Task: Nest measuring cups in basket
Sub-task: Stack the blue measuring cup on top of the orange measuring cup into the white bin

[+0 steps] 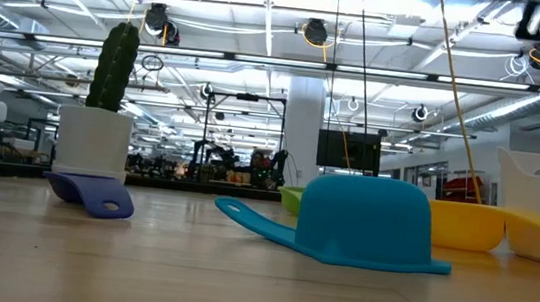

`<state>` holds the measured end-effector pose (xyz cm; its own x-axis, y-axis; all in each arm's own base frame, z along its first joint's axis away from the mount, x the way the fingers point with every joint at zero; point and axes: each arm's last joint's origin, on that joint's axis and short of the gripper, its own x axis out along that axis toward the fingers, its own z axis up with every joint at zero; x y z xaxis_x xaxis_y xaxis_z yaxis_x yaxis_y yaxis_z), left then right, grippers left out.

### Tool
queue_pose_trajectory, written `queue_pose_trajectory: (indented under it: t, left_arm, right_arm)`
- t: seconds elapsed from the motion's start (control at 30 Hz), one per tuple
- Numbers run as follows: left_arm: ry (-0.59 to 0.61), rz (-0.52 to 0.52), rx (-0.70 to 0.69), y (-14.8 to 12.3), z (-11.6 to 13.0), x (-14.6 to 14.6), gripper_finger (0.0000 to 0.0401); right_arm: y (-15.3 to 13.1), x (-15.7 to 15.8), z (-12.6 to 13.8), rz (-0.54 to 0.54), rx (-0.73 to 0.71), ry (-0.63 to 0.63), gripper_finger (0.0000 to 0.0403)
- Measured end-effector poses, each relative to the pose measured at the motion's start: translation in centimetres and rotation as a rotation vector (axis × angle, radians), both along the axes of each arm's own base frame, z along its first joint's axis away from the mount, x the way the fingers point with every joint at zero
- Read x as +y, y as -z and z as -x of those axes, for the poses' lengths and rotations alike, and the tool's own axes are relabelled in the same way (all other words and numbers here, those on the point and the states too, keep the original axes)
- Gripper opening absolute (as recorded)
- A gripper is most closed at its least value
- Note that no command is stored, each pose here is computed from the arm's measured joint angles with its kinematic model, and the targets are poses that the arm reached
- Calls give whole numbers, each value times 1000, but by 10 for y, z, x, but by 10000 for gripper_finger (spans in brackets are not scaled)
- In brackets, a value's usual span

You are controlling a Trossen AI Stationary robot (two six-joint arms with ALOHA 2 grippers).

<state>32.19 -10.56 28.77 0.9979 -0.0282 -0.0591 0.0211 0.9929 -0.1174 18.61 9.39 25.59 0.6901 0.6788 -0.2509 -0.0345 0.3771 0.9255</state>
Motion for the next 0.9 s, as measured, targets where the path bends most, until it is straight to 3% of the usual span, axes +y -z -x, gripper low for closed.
queue_pose_trajectory:
  t: [0.3, 0.5, 0.9]
  left_arm:
    - [-1, -2, -1, 0, 0, 0, 172]
    - [-1, -3, -1, 0, 0, 0, 172]
    - [-2, -2, -1, 0, 0, 1, 172]
  right_arm:
    - [51, -4, 15, -177, 44, 28, 2]
    - [71, -8, 22, -178, 114, 43, 2]
    - [79, -9, 24, -167, 175, 55, 2]
